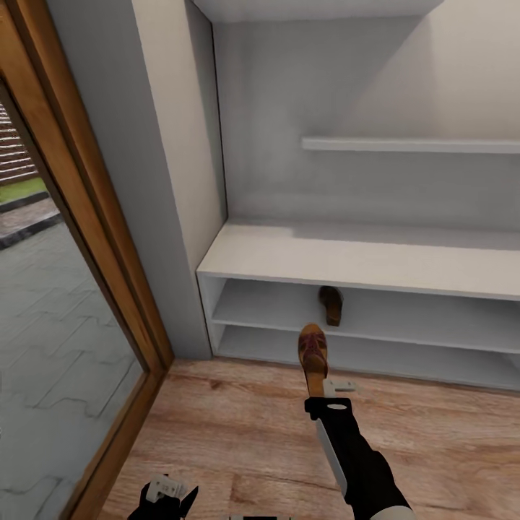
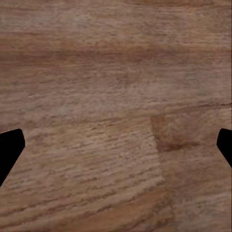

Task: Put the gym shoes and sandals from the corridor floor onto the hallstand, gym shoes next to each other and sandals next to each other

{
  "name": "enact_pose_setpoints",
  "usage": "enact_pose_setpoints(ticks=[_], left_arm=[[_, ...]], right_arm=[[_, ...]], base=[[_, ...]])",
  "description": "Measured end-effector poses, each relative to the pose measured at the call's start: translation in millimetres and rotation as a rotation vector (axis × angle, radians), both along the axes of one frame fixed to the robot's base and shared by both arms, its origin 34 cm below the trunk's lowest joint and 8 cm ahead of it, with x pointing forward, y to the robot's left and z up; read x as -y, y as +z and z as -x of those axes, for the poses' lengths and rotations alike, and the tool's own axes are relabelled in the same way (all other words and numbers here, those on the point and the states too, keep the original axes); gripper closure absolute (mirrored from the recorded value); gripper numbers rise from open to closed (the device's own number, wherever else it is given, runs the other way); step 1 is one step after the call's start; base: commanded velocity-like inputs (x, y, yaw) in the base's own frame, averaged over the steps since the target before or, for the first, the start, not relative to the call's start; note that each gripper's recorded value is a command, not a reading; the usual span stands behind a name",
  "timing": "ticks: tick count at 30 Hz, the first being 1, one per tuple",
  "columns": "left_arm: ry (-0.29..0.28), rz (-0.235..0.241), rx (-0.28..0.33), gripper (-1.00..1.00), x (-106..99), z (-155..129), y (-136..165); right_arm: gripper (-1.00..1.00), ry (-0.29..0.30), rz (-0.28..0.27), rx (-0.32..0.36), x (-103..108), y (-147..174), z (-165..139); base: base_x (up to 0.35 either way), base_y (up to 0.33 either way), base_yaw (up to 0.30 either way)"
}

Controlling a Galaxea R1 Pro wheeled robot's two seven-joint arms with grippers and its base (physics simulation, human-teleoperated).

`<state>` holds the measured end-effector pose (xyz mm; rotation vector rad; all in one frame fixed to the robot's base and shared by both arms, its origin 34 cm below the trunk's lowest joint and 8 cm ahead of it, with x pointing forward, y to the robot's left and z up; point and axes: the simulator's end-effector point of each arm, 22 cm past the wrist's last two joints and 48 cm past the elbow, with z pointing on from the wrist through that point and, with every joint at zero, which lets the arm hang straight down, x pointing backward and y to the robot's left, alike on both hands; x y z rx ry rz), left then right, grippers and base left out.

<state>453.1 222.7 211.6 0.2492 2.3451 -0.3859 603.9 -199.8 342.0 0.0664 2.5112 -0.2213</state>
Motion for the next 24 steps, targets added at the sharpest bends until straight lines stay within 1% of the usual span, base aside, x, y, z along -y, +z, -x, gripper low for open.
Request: enact_pose_setpoints(ticks=[12,19,24], left_arm=[[0.001,0.002,-0.004,-1.0,1.7,1.0,-0.8],[0.0,0.004,-0.003,-1.0,3.5,0.8,-0.7],[-0.001,0.006,-0.003,-1.0,4.7,1.0,-0.6]], right_arm=[[1.0,0.001,0.001,0.0,-0.1,-0.5,0.1],[1.0,0.001,0.001,-0.002,0.0,-1.0,0.4],[1.0,0.001,0.001,-0.001,-0.1,-0.8,0.5]], base=[[0.216,0.195,0.005],[0.071,0.047,0.0],[0.217,0.005,0.0]])
